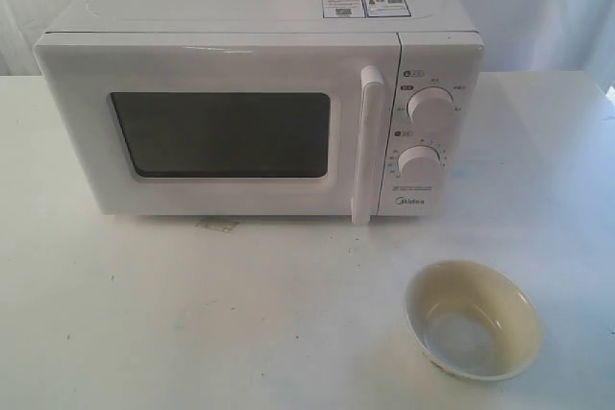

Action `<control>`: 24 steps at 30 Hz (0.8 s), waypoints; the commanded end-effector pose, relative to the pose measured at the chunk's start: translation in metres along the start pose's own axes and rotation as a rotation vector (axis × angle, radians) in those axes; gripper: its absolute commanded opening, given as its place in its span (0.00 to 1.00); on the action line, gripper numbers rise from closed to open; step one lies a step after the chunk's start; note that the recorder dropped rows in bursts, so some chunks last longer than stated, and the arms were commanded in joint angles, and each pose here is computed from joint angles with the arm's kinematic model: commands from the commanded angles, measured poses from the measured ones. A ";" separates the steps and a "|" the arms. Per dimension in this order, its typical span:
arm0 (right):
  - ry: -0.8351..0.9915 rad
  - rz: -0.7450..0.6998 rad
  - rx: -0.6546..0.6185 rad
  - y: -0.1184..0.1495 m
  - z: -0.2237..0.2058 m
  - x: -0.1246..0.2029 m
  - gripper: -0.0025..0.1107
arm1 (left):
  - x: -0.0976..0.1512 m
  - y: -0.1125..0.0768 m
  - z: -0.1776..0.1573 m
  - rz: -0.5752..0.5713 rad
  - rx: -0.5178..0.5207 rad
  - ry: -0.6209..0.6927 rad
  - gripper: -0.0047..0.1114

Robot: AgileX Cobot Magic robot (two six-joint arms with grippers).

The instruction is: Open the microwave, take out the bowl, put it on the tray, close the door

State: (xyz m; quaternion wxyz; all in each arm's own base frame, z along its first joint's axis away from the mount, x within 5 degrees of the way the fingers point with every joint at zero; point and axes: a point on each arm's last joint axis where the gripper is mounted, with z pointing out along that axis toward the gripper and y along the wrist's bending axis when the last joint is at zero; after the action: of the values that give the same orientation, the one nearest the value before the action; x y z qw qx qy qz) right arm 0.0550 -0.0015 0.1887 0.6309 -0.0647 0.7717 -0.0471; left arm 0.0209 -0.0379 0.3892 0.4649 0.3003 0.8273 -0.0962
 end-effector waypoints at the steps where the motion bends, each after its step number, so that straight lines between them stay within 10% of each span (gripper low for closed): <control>1: 0.049 0.016 0.020 -0.001 0.000 0.006 0.02 | 0.000 -0.002 -0.003 -0.001 0.003 -0.012 0.04; 24: 0.051 0.023 0.021 -0.001 0.000 0.006 0.02 | 0.000 -0.002 -0.003 -0.001 0.003 -0.012 0.04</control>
State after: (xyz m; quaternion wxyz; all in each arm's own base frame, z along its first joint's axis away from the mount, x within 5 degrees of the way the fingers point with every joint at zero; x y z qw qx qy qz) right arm 0.0540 -0.0030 0.1846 0.6126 -0.0521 0.7872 -0.0490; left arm 0.0209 -0.0379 0.3892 0.4649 0.3003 0.8273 -0.0962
